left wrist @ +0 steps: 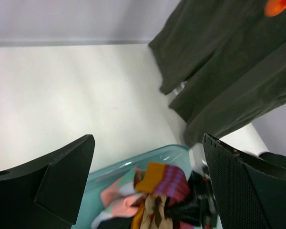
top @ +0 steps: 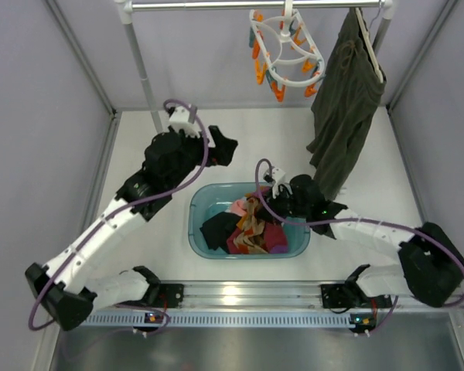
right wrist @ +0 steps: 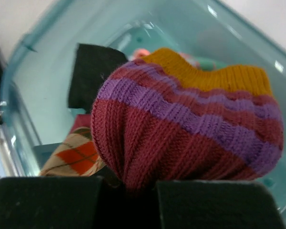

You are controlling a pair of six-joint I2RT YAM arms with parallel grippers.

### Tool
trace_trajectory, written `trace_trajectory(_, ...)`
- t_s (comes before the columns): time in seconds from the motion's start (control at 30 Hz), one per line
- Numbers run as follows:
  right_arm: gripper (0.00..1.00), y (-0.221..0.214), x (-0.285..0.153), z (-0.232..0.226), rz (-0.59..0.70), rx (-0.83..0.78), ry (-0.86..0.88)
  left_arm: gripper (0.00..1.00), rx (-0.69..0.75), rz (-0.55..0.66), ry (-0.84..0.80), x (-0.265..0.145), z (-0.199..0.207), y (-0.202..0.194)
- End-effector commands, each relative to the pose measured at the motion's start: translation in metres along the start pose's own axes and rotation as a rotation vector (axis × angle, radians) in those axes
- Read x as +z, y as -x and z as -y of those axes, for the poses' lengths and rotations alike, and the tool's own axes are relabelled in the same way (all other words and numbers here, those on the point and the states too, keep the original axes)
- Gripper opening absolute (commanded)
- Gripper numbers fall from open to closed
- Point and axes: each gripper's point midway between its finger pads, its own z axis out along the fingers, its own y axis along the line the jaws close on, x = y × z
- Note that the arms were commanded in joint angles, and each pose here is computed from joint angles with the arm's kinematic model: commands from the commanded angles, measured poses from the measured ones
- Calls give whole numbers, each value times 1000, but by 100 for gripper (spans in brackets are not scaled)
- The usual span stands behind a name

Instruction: Remove the socks clipped to the hanger

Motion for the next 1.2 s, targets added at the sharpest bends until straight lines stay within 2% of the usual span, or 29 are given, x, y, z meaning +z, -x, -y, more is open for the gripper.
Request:
trace_trajectory(0.0, 0, -2, 27, 14, 19, 102, -81, 99, -48, 60, 122, -33, -31, -4)
trace_trajectory(0.03, 0, -14, 30, 18, -8, 126, -99, 99, -44, 22, 161, -40, -44, -24)
trace_trajectory(0.13, 0, -45, 41, 19, -91, 174, -105, 99, -54, 5, 183, -65, -54, -36)
trace_trajectory(0.17, 0, -54, 44, 18, -117, 180, -99, 99, -44, -43, 210, -71, -63, -54)
trace_trajectory(0.27, 3, -50, 43, 9, -127, 174, -79, 99, -45, -52, 226, -92, -71, -62)
trace_trajectory(0.37, 14, -32, 33, 3, -112, 143, -95, 99, -31, -58, 240, -114, -76, -61)
trace_trajectory(0.4, 26, -30, 30, 2, -117, 136, -99, 99, -16, -83, 254, -121, -80, -65)
trace_trajectory(0.47, 36, -19, 17, -3, -109, 114, -104, 99, -5, -76, 252, -133, -79, -59)
trace_trajectory(0.5, 47, -14, 13, -4, -102, 103, -107, 99, 7, -88, 263, -137, -82, -60)
trace_trajectory(0.53, 58, -6, 9, -4, -81, 93, -124, 99, 13, -79, 258, -141, -81, -56)
trace_trajectory(0.57, 79, -2, -2, -5, -82, 84, -141, 99, 27, -93, 261, -144, -82, -59)
trace_trajectory(0.63, 90, 15, -16, -7, -33, 64, -164, 99, 39, -95, 264, -148, -83, -56)
trace_trajectory(0.77, 99, 38, -44, -8, 8, 18, -215, 99, 95, -99, 300, -160, -92, -54)
trace_trajectory(0.87, 99, 51, -72, 0, 41, -16, -315, 99, 116, -47, 383, -172, -111, -50)
trace_trajectory(0.9, 99, 51, -82, 8, 44, -18, -375, 99, 116, -30, 423, -175, -119, -51)
trace_trajectory(0.93, 99, 64, -100, 21, 101, -24, -477, 99, 111, -25, 467, -176, -129, -58)
trace_trajectory(0.97, 99, 68, -111, 28, 130, -14, -539, 99, 95, 24, 544, -184, -142, -53)
trace_trajectory(1.13, 100, 89, -205, 71, 331, 26, -970, 99, 82, 118, 606, -203, -153, -36)
trace_trajectory(1.17, 99, 89, -216, 72, 341, 15, -1003, 98, 89, 122, 631, -206, -158, -37)
